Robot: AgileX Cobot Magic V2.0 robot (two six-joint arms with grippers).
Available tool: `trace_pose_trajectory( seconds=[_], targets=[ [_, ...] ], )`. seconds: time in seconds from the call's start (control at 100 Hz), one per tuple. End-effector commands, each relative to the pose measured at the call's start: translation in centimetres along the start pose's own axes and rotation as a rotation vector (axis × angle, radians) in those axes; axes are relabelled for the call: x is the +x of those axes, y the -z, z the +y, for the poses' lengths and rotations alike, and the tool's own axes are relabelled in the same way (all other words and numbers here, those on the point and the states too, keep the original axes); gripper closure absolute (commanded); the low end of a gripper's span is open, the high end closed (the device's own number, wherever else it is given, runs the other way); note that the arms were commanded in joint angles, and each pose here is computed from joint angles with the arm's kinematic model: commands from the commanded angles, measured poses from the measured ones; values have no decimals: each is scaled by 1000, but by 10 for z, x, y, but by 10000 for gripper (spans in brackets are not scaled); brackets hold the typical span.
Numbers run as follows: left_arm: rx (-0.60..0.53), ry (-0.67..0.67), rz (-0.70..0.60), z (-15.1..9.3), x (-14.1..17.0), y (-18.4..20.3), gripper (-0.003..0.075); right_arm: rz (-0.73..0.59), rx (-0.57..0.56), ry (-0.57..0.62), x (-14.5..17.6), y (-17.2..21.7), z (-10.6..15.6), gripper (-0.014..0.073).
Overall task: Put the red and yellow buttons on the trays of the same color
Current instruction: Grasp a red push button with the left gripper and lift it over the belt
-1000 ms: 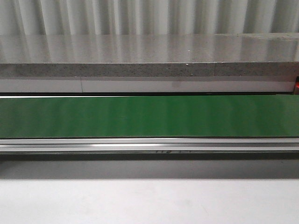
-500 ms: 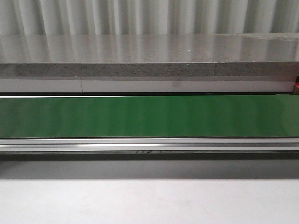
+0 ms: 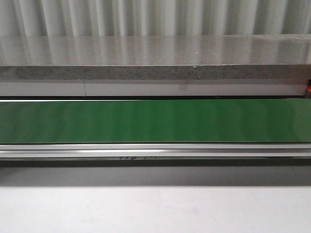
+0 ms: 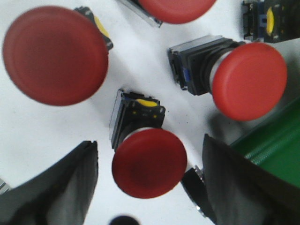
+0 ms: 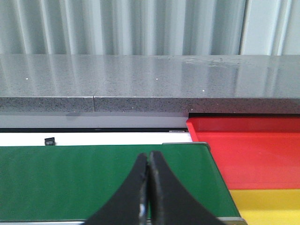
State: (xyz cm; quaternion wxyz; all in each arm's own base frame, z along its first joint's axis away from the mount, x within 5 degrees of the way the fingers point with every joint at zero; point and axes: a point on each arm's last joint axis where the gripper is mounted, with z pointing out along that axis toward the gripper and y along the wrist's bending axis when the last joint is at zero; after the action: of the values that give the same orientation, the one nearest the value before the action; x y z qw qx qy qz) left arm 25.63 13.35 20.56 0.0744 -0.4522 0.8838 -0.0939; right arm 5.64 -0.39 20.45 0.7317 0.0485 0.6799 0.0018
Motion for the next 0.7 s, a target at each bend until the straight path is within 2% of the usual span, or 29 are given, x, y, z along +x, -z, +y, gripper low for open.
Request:
trace_pose_trajectory(
  seconds=[0.0,0.21,0.28,0.49,0.69],
  targets=[
    [40,14,-70,-6,-6,15,290,-96,-7,13,-8,2,1,661],
    [39,14,-67,-5,-6,15,498,-96,-7,13,-8,2,1,661],
    [38,12,-66,-5,-6,15,546,-96,-7,13,-8,2,1,661],
    [27,-14,-57,-4,-3,19,569,-96,-7,13,-8,2,1,661],
    [66,-102,-155,-9,7,58,569,-96,-7,13,-8,2,1,661]
  ],
)
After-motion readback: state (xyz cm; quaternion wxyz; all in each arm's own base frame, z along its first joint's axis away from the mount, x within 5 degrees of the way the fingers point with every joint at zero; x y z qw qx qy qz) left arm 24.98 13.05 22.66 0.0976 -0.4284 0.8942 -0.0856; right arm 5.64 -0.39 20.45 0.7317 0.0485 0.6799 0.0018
